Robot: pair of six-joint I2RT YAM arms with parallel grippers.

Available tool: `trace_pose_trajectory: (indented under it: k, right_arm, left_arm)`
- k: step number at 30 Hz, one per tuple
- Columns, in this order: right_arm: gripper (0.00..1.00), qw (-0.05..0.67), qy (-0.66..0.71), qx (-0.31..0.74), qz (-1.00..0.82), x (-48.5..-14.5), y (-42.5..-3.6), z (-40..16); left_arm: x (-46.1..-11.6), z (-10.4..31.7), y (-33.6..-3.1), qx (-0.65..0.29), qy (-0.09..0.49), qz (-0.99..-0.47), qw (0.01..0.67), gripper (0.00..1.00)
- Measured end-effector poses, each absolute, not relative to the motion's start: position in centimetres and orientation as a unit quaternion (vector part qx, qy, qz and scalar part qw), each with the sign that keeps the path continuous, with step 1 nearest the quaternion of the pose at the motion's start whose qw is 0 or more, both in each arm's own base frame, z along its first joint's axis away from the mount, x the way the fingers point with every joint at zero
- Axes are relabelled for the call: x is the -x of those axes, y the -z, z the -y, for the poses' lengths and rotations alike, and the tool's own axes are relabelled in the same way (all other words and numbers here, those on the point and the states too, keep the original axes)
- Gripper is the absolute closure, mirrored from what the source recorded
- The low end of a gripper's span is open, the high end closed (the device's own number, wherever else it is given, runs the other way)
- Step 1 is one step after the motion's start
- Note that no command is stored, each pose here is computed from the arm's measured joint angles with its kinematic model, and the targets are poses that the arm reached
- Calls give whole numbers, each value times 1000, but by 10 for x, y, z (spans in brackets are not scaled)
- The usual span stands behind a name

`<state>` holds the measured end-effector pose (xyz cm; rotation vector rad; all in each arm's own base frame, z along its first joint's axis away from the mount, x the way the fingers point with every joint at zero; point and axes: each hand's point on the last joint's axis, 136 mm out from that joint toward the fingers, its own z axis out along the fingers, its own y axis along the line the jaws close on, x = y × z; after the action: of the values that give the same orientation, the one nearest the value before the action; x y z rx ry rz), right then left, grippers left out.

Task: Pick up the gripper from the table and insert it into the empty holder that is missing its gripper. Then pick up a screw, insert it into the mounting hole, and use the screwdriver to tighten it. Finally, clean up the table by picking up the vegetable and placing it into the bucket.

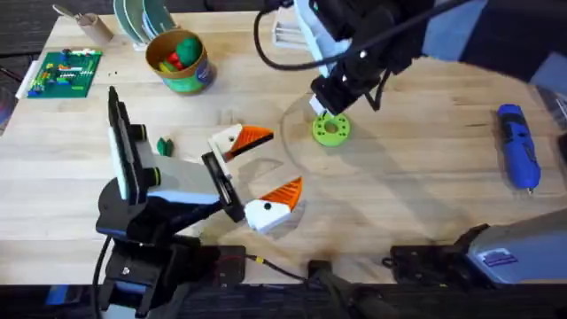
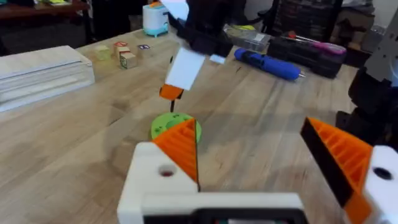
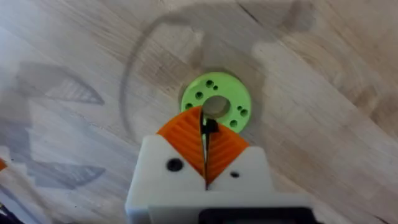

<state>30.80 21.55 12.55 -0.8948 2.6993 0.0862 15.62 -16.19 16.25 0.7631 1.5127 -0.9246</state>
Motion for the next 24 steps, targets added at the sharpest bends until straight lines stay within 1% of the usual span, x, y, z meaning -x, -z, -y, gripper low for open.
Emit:
trace_pose_trajectory:
  k: [5,10,11,12,17,18,21,24]
  right_arm:
    - [994,174,-37,314,-933,-317,-172,-224]
    - [994,225,-55,345,-910,-316,-218,-256]
    - [994,234,-61,359,-902,-312,-226,-265]
    - [994,251,-74,398,-879,-294,-243,-292]
    - [994,259,-91,449,-850,-261,-260,-322]
    - [994,256,-96,469,-840,-245,-267,-331]
    - [994,257,-102,484,-830,-234,-273,-341]
    - [994,252,-103,496,-825,-226,-271,-349]
  left_arm:
    - [-156,162,-163,-325,394,-644,569,8]
    - [-156,162,-163,-325,394,-644,569,7]
    - [-156,162,-163,-325,394,-644,569,7]
    - [-156,162,-163,-325,394,-644,569,7]
    - [-156,162,-163,-325,394,-644,569,8]
    - [-156,162,-163,-325,394,-644,569,9]
    - [-156,162,-163,-325,394,-644,569,8]
    - [-156,162,-163,-325,394,-644,569,9]
